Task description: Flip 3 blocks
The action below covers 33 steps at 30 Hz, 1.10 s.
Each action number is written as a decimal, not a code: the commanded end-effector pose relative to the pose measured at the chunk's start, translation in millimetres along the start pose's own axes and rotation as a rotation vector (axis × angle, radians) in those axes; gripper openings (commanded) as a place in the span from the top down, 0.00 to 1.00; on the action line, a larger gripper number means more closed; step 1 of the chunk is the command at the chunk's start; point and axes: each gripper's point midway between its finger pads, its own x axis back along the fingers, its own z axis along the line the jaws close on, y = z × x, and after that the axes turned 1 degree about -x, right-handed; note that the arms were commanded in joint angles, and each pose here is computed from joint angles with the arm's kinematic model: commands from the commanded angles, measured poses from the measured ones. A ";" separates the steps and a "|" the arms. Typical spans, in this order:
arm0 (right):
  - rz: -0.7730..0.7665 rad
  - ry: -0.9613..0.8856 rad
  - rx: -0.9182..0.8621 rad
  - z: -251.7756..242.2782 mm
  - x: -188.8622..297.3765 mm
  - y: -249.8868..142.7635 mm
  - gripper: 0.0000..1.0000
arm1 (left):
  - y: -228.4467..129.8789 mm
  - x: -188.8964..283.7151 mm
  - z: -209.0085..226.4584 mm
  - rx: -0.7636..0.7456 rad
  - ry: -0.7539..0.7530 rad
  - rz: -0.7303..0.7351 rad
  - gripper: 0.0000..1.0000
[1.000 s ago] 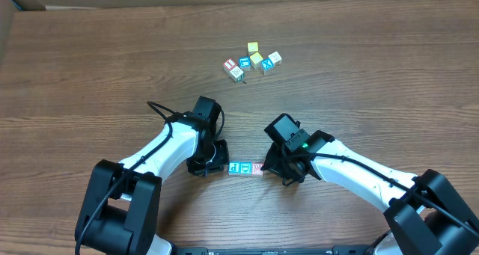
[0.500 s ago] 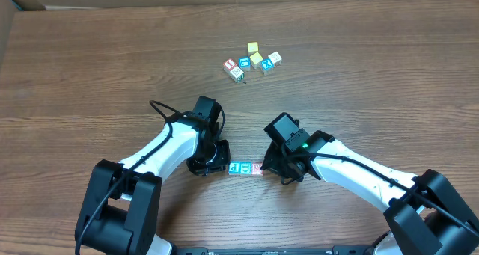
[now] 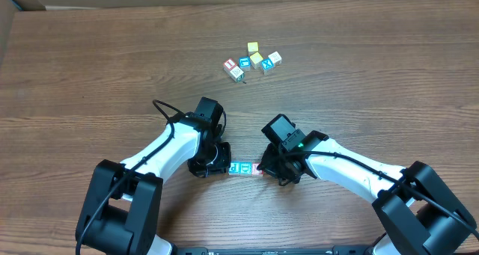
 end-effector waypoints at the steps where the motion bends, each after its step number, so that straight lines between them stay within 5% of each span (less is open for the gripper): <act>1: 0.025 0.009 0.000 1.1 -1.4 -5.7 0.96 | 1.2 -0.9 -6.4 -0.042 -0.002 -0.004 0.96; 33: -0.077 0.127 0.065 32.0 1.4 15.8 0.96 | 29.0 7.0 -26.7 -0.059 -0.054 -0.111 0.96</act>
